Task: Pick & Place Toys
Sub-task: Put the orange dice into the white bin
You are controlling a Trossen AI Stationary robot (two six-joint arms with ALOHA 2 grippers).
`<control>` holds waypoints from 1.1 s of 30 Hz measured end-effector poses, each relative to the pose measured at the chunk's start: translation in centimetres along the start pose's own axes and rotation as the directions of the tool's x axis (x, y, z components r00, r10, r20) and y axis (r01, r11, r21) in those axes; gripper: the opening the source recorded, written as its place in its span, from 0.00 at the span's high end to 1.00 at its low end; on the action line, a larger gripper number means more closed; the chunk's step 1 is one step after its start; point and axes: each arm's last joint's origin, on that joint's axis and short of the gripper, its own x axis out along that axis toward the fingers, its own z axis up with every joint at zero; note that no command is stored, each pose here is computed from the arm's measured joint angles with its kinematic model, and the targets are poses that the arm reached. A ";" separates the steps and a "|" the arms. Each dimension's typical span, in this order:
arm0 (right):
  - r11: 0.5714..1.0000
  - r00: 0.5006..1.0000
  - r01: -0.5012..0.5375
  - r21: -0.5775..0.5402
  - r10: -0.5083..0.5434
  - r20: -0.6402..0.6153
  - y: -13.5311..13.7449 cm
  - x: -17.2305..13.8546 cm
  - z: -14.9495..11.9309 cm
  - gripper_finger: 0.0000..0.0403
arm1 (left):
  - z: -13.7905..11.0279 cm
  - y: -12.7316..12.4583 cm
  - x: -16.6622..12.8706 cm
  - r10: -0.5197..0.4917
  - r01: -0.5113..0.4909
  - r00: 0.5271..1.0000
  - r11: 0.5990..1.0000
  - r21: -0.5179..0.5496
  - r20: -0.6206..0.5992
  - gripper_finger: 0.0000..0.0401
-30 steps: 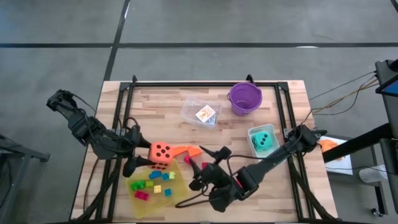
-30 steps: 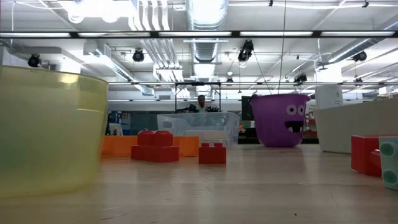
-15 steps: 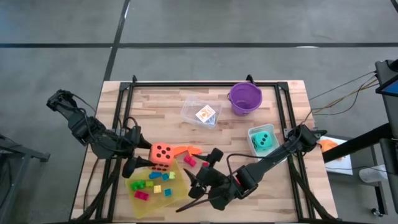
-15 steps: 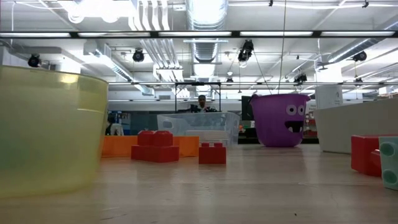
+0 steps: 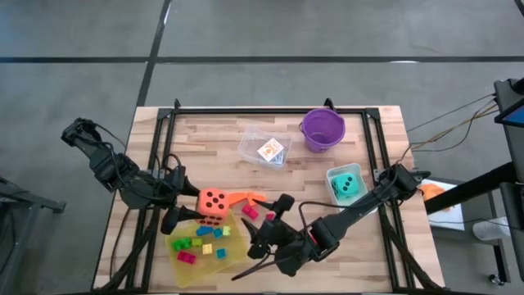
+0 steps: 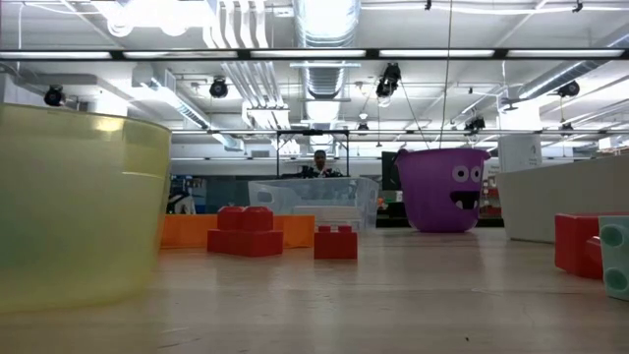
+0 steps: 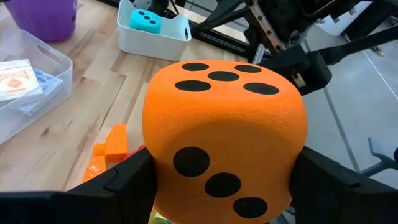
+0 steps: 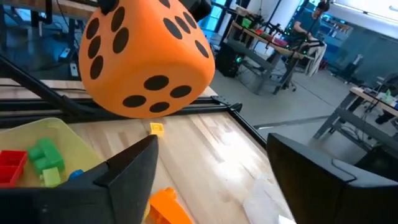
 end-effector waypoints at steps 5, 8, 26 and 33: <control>1.000 1.000 -0.009 -0.004 0.009 -0.001 0.0 0.0 0.0 0.09 | 0.0 0.0 0.0 0.000 0.000 1.000 1.000 -0.001 0.000 0.29; 0.999 0.999 -0.053 0.008 0.053 -0.004 0.2 0.0 0.0 0.02 | 0.0 0.0 0.0 -0.004 0.004 1.000 1.000 -0.009 0.003 0.29; 0.947 0.953 -0.269 -0.175 0.287 0.092 0.8 -0.2 1.8 0.05 | 1.4 -1.5 -0.2 -0.204 0.209 0.975 0.977 -0.050 0.085 0.29; 0.938 0.961 -0.150 -0.312 0.212 0.176 0.6 -0.5 3.0 0.05 | 1.7 -1.7 -0.3 -0.226 0.234 0.967 0.971 -0.058 0.118 0.29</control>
